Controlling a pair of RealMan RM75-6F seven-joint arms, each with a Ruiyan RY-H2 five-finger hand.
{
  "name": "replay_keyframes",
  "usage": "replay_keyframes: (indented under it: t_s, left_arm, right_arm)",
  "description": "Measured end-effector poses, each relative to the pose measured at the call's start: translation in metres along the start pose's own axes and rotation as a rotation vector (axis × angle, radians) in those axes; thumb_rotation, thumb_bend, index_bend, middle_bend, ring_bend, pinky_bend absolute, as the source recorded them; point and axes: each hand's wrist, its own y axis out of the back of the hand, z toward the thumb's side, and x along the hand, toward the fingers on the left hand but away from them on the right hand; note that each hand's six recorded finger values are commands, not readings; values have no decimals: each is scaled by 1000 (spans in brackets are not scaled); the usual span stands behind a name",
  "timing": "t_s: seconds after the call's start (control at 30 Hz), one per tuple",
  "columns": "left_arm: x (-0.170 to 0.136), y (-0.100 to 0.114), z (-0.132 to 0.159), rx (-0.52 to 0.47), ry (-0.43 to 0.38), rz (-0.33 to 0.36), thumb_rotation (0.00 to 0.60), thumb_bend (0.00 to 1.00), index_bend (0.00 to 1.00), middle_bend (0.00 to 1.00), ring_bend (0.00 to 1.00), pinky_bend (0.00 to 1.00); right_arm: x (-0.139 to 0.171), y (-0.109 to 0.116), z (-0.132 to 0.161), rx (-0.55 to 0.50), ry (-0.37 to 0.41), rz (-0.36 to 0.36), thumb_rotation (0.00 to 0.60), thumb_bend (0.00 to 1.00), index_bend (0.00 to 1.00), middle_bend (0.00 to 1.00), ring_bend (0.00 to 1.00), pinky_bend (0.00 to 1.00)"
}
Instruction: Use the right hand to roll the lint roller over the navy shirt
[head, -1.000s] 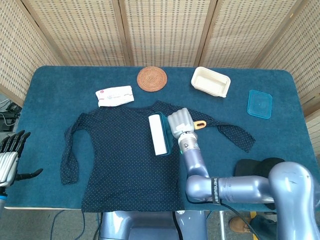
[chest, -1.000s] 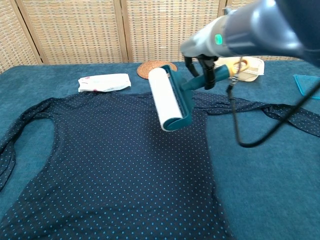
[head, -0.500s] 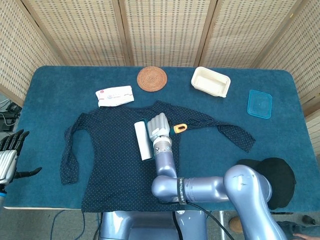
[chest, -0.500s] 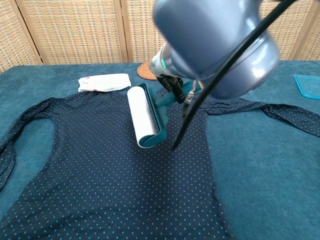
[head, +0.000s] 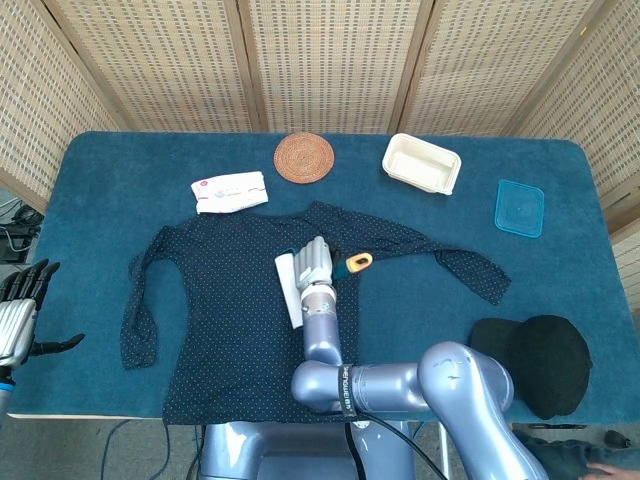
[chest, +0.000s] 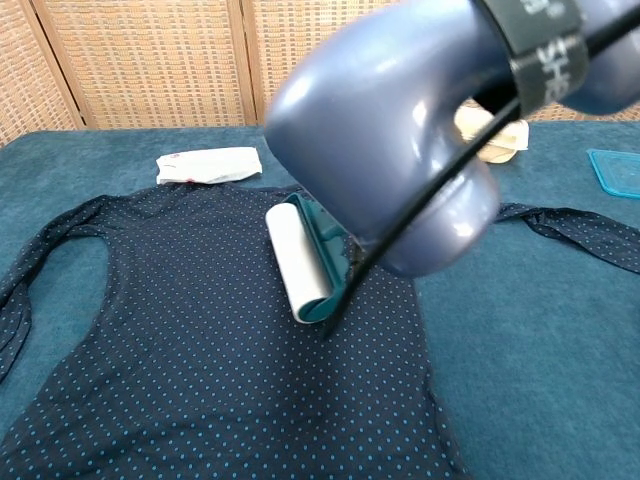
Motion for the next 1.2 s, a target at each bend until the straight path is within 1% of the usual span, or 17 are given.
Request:
replay_keyframes:
  t_s: [0.13,0.27,0.43,0.5,0.57,0.7,0.83,0.93,1.2]
  left_arm:
    - [0,-1,1,4,-1,-2,600,0,0,0,0,0]
    - [0,-2,2,8,-2,-2,600,0,0,0,0,0]
    - [0,-4,5,17,-8,-6,600,0,0,0,0,0]
    - [0,-5,6,21,-11,-7,600,0,0,0,0,0]
    - [1,-5,7,24,-11,-9,600,0,0,0,0,0]
    - [1,-6,7,25,-9,-10,600,0,0,0,0,0]
    - [2,-7,6,25,-3,-12,600,0,0,0,0,0]
    - [2,-7,5,23,-1,-12,600,0,0,0,0,0]
    - [3,-6,2,15,5,-15,600,0,0,0,0,0]
  right_arm:
    - [-6,-20,-15,66,-45,8,600,870,749,1000,1000,1000]
    - [-13,-45,-42,140,-106,29,600,870,749,1000,1000,1000]
    - [-19,-68,-73,242,-169,52,600,870,748,1000,1000,1000]
    - [-21,-74,-83,261,-184,60,600,870,748,1000,1000,1000]
    - [-21,-78,-86,275,-182,63,600,870,747,1000,1000,1000]
    - [-20,-76,-79,292,-162,52,600,869,747,1000,1000,1000]
    - [-18,-69,-63,309,-134,34,600,869,748,1000,1000,1000]
    - [-15,-59,-45,323,-109,14,600,869,747,1000,1000,1000]
    - [-2,-25,-3,361,-55,-65,600,867,747,1000,1000,1000]
